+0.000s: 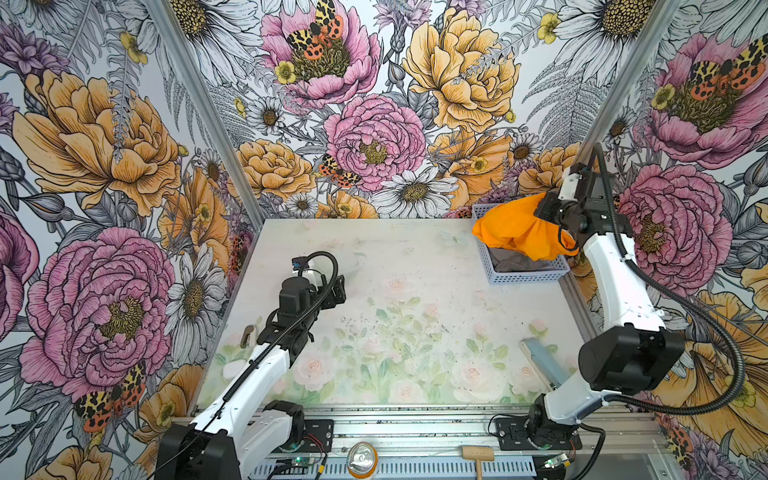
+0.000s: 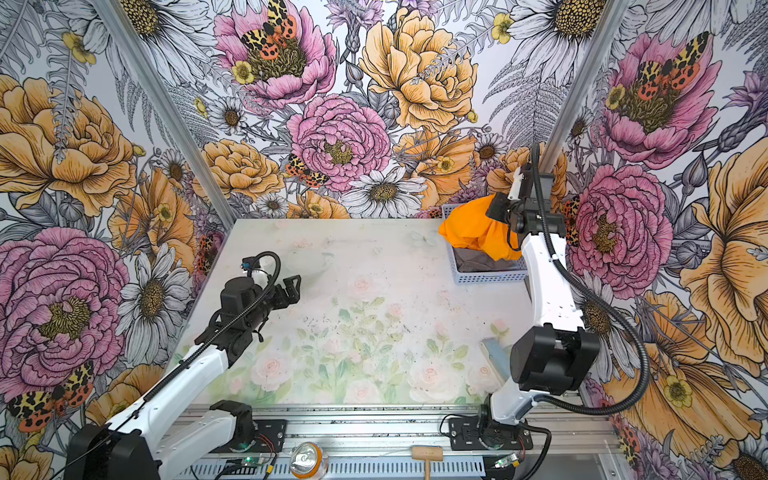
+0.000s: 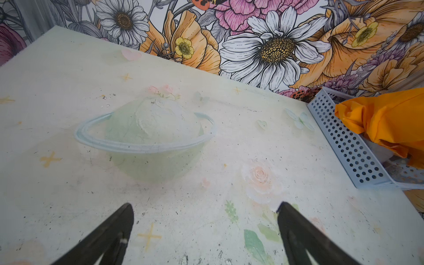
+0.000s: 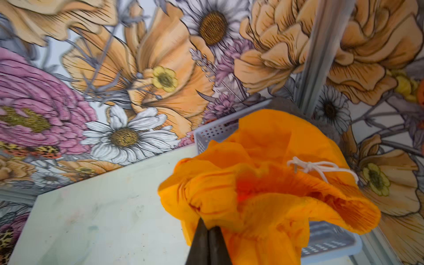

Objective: Fold and stack the mixed laundry pile
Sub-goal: 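Lift the orange shorts out of the basket and lay them on the table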

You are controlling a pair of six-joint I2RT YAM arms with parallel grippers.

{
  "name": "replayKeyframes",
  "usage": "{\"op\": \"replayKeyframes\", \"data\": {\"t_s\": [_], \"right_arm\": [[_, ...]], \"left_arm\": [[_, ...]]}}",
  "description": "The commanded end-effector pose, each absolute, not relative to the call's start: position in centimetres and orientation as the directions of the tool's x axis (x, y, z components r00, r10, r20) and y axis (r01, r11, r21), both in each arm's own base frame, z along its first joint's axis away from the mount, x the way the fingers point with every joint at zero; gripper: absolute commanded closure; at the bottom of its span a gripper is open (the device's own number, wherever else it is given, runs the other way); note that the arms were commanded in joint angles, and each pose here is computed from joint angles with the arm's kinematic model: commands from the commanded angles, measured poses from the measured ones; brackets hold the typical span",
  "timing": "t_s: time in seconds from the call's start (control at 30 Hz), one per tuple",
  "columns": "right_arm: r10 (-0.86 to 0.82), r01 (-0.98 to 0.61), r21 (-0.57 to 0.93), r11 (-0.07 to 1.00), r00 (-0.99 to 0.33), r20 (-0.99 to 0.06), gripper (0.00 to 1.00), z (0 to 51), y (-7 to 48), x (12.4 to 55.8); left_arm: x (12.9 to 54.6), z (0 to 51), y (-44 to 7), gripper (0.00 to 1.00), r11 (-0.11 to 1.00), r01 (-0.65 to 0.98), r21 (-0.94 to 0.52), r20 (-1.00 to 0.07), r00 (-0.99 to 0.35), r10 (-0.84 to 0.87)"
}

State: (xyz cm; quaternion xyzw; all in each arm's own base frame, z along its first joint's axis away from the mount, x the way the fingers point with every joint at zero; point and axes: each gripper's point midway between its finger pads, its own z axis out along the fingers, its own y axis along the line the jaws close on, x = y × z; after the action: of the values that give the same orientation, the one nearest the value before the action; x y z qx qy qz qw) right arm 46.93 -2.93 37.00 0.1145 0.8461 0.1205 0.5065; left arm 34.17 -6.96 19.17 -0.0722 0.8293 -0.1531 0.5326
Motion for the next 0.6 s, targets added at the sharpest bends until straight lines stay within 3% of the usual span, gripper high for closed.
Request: {"op": "replayKeyframes", "data": {"t_s": [0.0, 0.27, 0.57], "right_arm": [[0.263, -0.089, 0.311, 0.946, -0.349, -0.9, 1.0, 44.0, 0.8, 44.8], [0.188, -0.399, 0.224, 0.889, -0.128, -0.974, 1.0, 55.9, 8.7, 38.7], [0.232, -0.722, 0.162, 0.672, -0.003, -0.973, 1.0, 64.4, 18.0, 32.3]], "left_arm": [[34.1, 21.5, -6.9, 0.01, 0.938, 0.06, -0.342, -0.875, -0.384, -0.294], [33.3, 23.4, -6.6, 0.01, 0.937, 0.063, -0.345, -0.888, -0.346, -0.304], [32.3, 24.6, -5.0, 0.01, 0.938, 0.001, -0.345, -0.895, -0.3, -0.329]]}}
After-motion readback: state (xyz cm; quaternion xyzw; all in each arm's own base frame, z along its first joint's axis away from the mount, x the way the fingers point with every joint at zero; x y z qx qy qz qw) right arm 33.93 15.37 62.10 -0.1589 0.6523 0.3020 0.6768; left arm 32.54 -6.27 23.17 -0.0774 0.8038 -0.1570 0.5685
